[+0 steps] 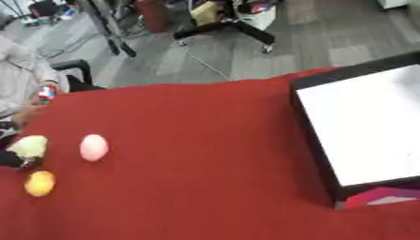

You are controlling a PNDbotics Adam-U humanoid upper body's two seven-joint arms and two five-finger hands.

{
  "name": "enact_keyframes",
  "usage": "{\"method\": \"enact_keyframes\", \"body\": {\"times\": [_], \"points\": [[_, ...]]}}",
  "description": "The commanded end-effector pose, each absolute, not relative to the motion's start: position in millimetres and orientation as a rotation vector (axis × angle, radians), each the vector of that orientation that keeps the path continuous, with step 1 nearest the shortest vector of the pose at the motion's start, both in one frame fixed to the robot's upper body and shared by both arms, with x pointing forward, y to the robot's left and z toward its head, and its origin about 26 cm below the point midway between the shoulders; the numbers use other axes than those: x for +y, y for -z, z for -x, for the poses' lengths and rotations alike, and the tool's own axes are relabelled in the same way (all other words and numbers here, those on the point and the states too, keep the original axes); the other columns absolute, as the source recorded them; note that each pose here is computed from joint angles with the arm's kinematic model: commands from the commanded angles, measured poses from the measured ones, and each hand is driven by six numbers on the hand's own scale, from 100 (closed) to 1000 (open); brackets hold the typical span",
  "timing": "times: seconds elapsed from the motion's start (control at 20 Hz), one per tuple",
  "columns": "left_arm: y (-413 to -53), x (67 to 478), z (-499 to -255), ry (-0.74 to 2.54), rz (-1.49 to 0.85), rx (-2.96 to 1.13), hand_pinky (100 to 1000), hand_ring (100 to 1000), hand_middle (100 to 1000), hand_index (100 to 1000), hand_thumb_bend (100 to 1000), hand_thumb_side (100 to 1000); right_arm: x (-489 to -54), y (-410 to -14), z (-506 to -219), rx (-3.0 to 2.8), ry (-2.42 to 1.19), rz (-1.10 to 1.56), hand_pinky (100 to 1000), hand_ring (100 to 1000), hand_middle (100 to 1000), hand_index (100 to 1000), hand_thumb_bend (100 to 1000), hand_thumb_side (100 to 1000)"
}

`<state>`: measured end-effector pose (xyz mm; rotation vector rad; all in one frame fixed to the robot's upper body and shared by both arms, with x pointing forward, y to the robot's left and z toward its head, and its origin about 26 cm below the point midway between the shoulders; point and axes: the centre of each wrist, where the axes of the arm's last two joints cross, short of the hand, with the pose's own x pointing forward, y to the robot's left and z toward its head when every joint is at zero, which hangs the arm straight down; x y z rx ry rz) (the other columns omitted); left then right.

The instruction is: Pick up the objects with one hand, pass them to the other hand, and then place them into the box on the other side of the table.

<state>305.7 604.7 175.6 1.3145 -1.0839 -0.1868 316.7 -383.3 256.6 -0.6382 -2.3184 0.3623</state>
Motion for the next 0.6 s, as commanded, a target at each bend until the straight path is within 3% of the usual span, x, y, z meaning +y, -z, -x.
{"method": "enact_keyframes", "body": {"times": [0.05, 0.6], "points": [[-197.8, 617.1, -295.6, 0.163, -1.421, -1.063, 908, 928, 863, 859, 705, 100, -383.7, -266.9, -312.0, -2.348, -0.382, 0.672, 946, 1000, 1000, 965, 578, 379], [-183.4, 623.5, -289.2, 0.187, -1.467, -0.910, 884, 929, 869, 843, 637, 100, -383.4, -267.5, -311.7, -2.360, -0.373, 0.676, 948, 1000, 1000, 966, 570, 380]]}}
